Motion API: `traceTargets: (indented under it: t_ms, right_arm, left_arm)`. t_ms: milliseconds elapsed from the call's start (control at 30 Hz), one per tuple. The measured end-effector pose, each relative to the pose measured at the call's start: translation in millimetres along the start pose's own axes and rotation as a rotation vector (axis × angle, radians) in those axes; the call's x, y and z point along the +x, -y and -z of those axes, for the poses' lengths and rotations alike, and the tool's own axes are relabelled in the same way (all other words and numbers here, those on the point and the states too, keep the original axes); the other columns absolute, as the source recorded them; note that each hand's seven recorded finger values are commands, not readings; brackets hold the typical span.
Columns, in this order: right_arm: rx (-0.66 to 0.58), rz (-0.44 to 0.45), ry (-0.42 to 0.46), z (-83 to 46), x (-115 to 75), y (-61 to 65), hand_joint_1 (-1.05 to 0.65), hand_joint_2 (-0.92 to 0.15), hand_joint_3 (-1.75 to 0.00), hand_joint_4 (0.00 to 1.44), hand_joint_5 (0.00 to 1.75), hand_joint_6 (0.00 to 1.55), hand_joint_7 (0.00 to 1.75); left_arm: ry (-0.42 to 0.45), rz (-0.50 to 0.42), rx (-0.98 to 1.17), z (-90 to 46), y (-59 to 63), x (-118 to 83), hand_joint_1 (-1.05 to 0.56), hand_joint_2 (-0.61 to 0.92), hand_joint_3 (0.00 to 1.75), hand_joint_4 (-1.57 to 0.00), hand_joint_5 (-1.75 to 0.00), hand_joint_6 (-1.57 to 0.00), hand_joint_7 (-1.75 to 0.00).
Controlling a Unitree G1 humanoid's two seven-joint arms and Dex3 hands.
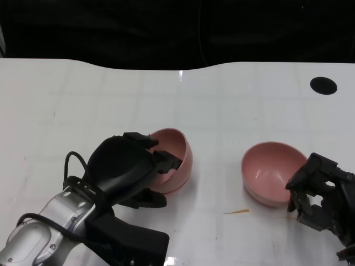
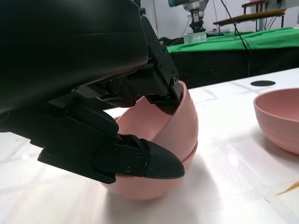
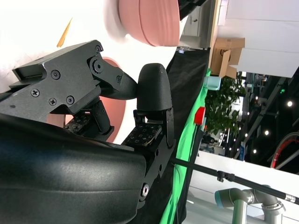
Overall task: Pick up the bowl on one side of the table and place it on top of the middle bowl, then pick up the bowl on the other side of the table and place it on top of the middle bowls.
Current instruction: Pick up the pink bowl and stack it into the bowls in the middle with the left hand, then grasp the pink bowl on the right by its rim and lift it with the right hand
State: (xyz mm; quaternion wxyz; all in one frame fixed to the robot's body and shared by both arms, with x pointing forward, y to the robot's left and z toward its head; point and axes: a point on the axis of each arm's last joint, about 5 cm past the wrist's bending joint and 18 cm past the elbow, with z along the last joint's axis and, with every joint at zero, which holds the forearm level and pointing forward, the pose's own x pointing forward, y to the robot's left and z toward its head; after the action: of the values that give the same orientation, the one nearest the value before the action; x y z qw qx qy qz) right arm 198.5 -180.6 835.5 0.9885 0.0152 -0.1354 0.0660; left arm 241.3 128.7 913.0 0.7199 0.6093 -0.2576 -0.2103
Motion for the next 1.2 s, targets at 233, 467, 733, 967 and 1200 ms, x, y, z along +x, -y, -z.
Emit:
traceTargets:
  t_ms: [233, 467, 733, 967, 1200]
  right_arm:
    - [-0.003, 0.002, -0.002, 0.5, -0.5, -0.2, -0.13, -0.66, -0.98, 0.82, 1.7, 0.74, 1.41]
    - [-0.008, 0.0, 0.003, -0.1, 0.2, 0.9, -0.11, -0.68, -0.97, 0.81, 1.69, 0.74, 1.4]
    - [-0.012, -0.004, 0.008, -0.4, 0.1, 1.8, -0.1, -0.68, -0.96, 0.82, 1.68, 0.75, 1.4]
    - [-0.009, -0.005, 0.008, -0.3, 0.0, 1.9, -0.1, -0.69, -0.96, 0.82, 1.69, 0.75, 1.4]
    - [-0.003, 0.001, 0.01, -0.1, 0.0, 2.4, -0.1, -0.69, -0.95, 0.83, 1.69, 0.75, 1.4]
  left_arm:
    - [-0.001, -0.011, 0.011, -0.2, -2.8, 0, -0.81, 0.92, 0.26, -0.53, 0.0, -0.71, 0.0]
    - [0.0, -0.172, -0.016, -0.1, -25.1, -6, -0.84, 0.92, 0.33, -0.57, -0.01, -0.7, 0.0]
    - [-0.028, -0.267, -0.082, 3.9, -38.2, -17, -0.83, 0.92, 0.34, -0.56, -0.01, -0.7, 0.0]
    - [-0.045, -0.3, -0.147, 5.7, -42.6, -21, -0.83, 0.92, 0.34, -0.56, 0.0, -0.7, 0.0]
    - [-0.082, -0.343, -0.246, 7.1, -42.4, -32, -0.81, 0.92, 0.32, -0.58, -0.01, -0.71, 0.0]
